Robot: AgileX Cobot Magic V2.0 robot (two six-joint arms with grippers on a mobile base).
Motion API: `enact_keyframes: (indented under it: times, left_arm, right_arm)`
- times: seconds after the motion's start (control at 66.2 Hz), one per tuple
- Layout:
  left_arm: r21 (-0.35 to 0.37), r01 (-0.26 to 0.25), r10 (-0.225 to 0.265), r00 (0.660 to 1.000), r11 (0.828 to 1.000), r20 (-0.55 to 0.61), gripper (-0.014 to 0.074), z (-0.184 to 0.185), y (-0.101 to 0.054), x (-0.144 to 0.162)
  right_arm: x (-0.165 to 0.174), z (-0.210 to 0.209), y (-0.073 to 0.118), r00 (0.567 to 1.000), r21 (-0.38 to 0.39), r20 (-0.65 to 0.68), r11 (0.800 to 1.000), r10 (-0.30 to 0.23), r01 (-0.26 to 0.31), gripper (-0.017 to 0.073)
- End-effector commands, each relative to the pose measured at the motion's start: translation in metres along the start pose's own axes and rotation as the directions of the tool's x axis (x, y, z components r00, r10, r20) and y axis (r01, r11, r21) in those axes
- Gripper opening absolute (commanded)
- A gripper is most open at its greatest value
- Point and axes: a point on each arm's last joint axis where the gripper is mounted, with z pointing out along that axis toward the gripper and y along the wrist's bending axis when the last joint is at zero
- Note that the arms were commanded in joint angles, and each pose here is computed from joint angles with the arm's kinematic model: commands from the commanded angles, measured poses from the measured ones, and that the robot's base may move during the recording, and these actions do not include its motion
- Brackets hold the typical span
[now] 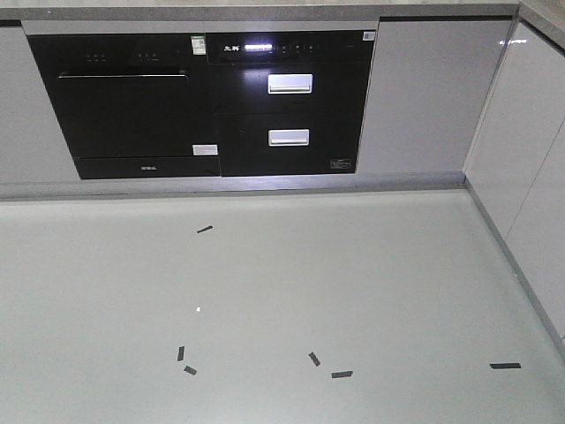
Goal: Distribute corn equally
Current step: 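Drive the base toward the counter with the pot and plates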
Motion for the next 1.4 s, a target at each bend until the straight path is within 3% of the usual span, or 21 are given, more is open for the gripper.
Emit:
enact_keyframes:
  times: [0.0,1.389]
  left_arm:
    - [0.001,0.008,-0.008,0.994,1.000,0.110,-0.0006,-0.0022,-0.0004,-0.0136]
    - [0.001,0.008,-0.008,0.994,1.000,0.110,-0.0006,-0.0022,-0.0004,-0.0136]
  right_arm:
    - [-0.0039,-0.0005,-0.0001,0.998,0.004,0.068,1.000,-0.007,0.007,-0.0006]
    - [-0.0040,-0.0005,-0.0001,0.998,0.004,0.069,1.000,-0.007,0.007,-0.0006]
